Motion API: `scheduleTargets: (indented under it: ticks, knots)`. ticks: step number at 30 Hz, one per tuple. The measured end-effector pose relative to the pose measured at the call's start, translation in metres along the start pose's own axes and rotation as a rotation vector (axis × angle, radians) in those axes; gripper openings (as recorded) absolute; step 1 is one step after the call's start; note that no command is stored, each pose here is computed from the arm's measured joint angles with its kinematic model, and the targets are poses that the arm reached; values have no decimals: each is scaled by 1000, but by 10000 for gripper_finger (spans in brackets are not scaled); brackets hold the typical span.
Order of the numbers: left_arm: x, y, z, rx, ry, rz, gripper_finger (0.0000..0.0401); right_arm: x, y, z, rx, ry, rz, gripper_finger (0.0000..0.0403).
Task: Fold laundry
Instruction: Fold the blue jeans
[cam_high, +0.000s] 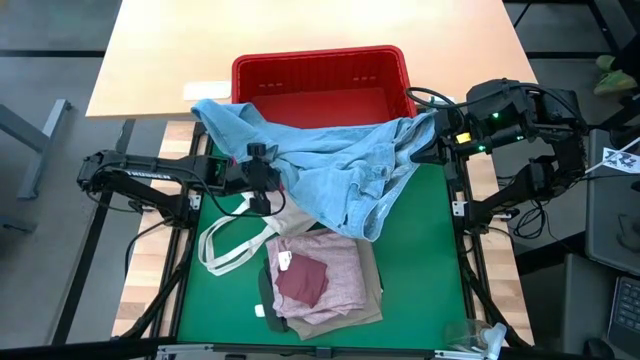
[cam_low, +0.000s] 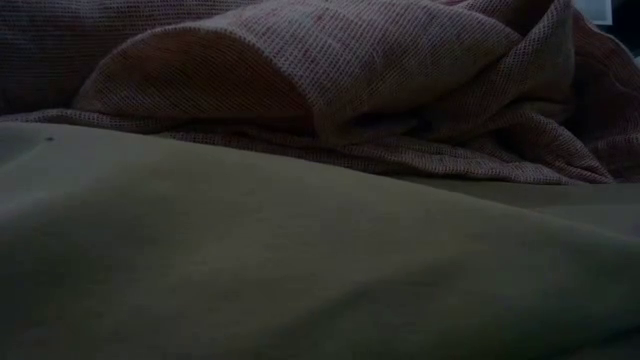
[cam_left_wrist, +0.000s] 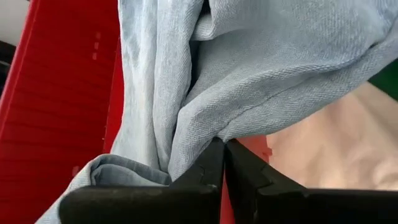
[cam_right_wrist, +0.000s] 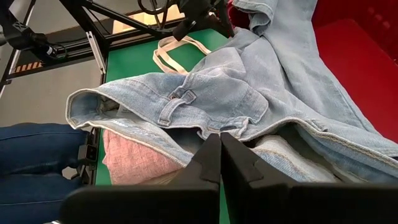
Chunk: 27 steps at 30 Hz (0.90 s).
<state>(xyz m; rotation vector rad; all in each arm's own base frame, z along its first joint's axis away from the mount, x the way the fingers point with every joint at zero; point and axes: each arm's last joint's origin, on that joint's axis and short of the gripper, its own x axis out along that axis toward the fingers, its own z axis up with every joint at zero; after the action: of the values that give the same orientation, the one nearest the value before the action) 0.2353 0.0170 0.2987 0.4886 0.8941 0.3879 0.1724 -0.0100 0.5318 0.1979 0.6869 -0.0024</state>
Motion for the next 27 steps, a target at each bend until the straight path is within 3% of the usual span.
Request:
scheduleTargets:
  ticks: [9, 15, 20, 27]
  knots:
    - [-4, -3, 7, -95, -62, -4, 2, 0, -1, 0, -1, -4, -27, 0]
    - [-24, -2, 26, -161, -159, -54, 1, 0, -1, 0, -1, -4, -35, 0]
    - [-54, 4, 46, -245, -273, -178, 0, 2, -1, 0, 0, 1, -35, 0]
    - [-90, 10, 56, -288, -292, -351, 0, 18, -4, -3, 8, 72, -43, 0]
